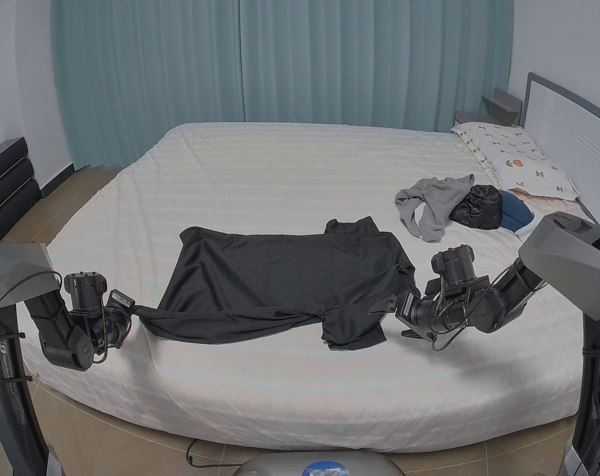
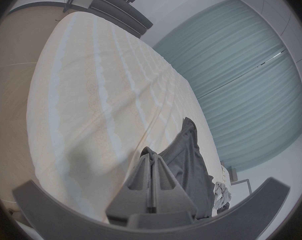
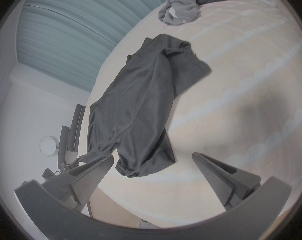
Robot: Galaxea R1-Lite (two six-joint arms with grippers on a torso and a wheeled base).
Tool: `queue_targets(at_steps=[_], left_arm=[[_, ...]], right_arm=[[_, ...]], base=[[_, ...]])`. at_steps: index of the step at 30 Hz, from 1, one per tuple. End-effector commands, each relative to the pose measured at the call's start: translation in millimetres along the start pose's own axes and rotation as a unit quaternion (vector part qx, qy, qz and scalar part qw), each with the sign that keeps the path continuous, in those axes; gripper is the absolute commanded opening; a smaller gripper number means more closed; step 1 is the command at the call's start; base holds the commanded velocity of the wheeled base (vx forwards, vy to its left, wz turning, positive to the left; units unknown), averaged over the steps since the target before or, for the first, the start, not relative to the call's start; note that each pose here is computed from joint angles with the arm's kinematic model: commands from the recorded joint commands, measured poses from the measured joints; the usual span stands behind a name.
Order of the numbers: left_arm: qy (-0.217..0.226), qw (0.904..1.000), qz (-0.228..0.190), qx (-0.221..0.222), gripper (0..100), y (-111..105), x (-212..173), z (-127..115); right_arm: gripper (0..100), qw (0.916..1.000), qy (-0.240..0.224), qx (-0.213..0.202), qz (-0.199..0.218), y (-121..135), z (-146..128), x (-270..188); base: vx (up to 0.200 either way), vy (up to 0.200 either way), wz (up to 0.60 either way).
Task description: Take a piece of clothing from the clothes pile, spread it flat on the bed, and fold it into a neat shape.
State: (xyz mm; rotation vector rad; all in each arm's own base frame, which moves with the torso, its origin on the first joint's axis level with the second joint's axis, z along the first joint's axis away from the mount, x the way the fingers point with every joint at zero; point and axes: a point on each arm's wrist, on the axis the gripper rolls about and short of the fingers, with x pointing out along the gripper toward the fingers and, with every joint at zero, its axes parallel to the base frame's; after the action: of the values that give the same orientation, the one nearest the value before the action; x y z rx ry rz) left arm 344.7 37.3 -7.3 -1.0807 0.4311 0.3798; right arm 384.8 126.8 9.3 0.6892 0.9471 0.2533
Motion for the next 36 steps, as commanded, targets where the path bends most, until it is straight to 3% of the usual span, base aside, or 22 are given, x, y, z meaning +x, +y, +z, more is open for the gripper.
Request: queue_targets(at_steps=[1, 10, 21, 22, 28, 36], left_arm=[[0.000, 1.0000, 0.001, 0.000, 0, 1, 0, 0], [-0.001, 1.0000, 0.000, 0.000, 0, 0, 0, 0], [0.000, 1.0000, 0.000, 0.001, 0, 0, 0, 0], [0.000, 1.0000, 0.001, 0.000, 0, 1, 0, 0], [0.003, 1.0000, 0.002, 0.001, 0, 2, -1, -1], [0.024, 0.9993, 0.020, 0.021, 0, 9, -16, -8]], right_arm=[[100, 0.9998, 0.017, -0.005, 0.000, 3, -11, 7], [100, 0.9992, 0.035, -0.020, -0.003, 11, -25, 28], [100, 0.9993, 0.015, -0.028, -0.019, 15, -26, 41], [0, 0.9993, 0.012, -0.029, -0.022, 15, -26, 41], [0, 0.9990, -0.002, -0.027, -0.035, 15, -24, 34], [0, 0.9986, -0.004, -0.005, -0.052, 1, -21, -10]], base=[[0.000, 0.000, 0.00], [0.000, 0.000, 0.00], [0.000, 0.000, 0.00], [0.000, 0.000, 0.00], [0.000, 0.000, 0.00], [0.000, 0.000, 0.00]])
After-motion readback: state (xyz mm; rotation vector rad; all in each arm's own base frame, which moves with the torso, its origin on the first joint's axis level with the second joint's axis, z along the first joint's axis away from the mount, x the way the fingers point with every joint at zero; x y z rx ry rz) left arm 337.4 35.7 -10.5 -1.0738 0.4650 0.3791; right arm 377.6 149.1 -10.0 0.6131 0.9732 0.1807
